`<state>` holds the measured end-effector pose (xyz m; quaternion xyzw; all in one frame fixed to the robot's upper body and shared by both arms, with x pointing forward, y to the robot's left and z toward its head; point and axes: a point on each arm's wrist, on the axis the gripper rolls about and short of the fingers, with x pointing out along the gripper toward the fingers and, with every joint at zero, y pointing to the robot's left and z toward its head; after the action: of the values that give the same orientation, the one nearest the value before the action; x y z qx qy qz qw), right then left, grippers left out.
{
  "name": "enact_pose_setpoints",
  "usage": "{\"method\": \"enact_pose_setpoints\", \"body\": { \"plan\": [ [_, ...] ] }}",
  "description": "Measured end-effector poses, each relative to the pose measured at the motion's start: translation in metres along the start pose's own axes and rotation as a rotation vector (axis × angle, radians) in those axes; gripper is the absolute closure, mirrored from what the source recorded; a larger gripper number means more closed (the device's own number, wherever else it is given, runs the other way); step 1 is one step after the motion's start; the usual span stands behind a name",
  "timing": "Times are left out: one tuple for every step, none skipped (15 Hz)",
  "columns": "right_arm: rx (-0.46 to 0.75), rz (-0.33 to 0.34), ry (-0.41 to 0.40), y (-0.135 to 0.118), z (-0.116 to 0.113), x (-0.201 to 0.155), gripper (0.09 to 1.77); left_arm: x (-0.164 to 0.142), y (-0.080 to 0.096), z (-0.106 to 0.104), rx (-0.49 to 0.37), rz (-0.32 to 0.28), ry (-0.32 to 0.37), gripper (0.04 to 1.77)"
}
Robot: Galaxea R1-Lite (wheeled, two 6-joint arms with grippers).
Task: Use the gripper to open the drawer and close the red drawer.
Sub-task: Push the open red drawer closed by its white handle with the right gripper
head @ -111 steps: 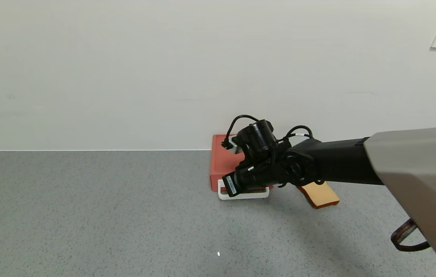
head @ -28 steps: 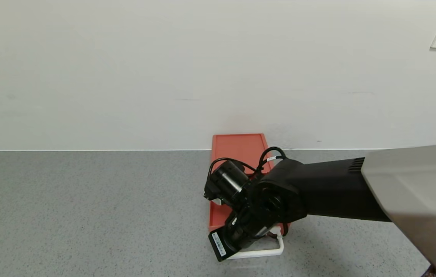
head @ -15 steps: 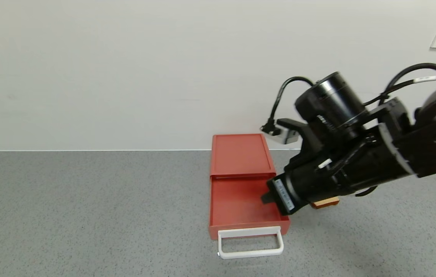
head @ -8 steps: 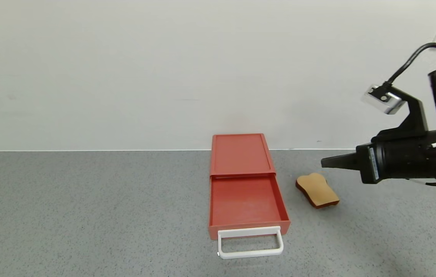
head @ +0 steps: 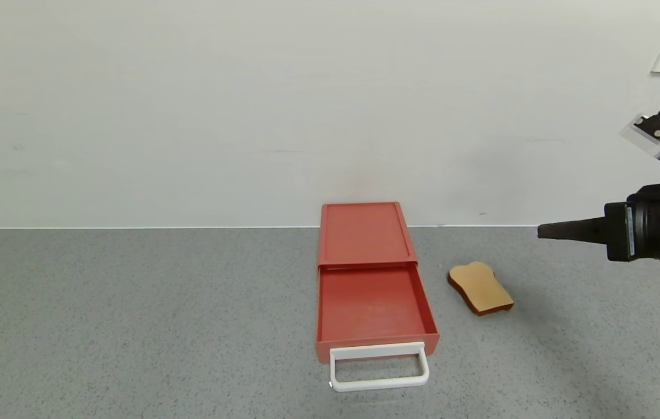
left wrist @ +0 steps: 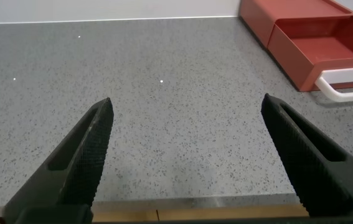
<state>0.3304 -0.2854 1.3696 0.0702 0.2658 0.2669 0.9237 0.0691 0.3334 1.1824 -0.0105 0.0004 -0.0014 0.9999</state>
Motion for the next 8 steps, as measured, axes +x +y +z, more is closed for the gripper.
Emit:
{"method": "enact_pose_setpoints", "body": {
  "plan": [
    [0.002,-0.004,-0.002,-0.0008,0.0001,-0.0008,1.74,0.0000,0.0000,0.0000,0.000,0.000,0.000,0.09],
    [0.002,-0.004,-0.003,-0.0010,0.0001,-0.0010,1.74,0.0000,0.0000,0.0000,0.000,0.000,0.000,0.09],
    [0.003,-0.006,-0.003,-0.0013,0.0002,-0.0013,1.74,0.0000,0.0000,0.0000,0.000,0.000,0.000,0.09],
    [0.003,-0.008,-0.004,-0.0014,0.0002,-0.0015,1.74,0.0000,0.0000,0.0000,0.000,0.000,0.000,0.09],
    [0.002,-0.007,-0.005,-0.0013,0.0002,-0.0018,1.74,0.0000,0.0000,0.0000,0.000,0.000,0.000,0.09],
    [0.002,-0.005,-0.004,-0.0006,0.0003,-0.0016,1.74,0.0000,0.0000,0.0000,0.000,0.000,0.000,0.09],
    [0.001,0.000,0.000,0.0007,-0.0002,-0.0007,1.74,0.0000,0.0000,0.0000,0.001,0.000,0.000,0.09],
    [0.002,0.006,0.011,0.0021,-0.0014,0.0009,1.74,0.0000,0.0000,0.0000,0.001,0.000,0.001,0.09]
  ]
}}
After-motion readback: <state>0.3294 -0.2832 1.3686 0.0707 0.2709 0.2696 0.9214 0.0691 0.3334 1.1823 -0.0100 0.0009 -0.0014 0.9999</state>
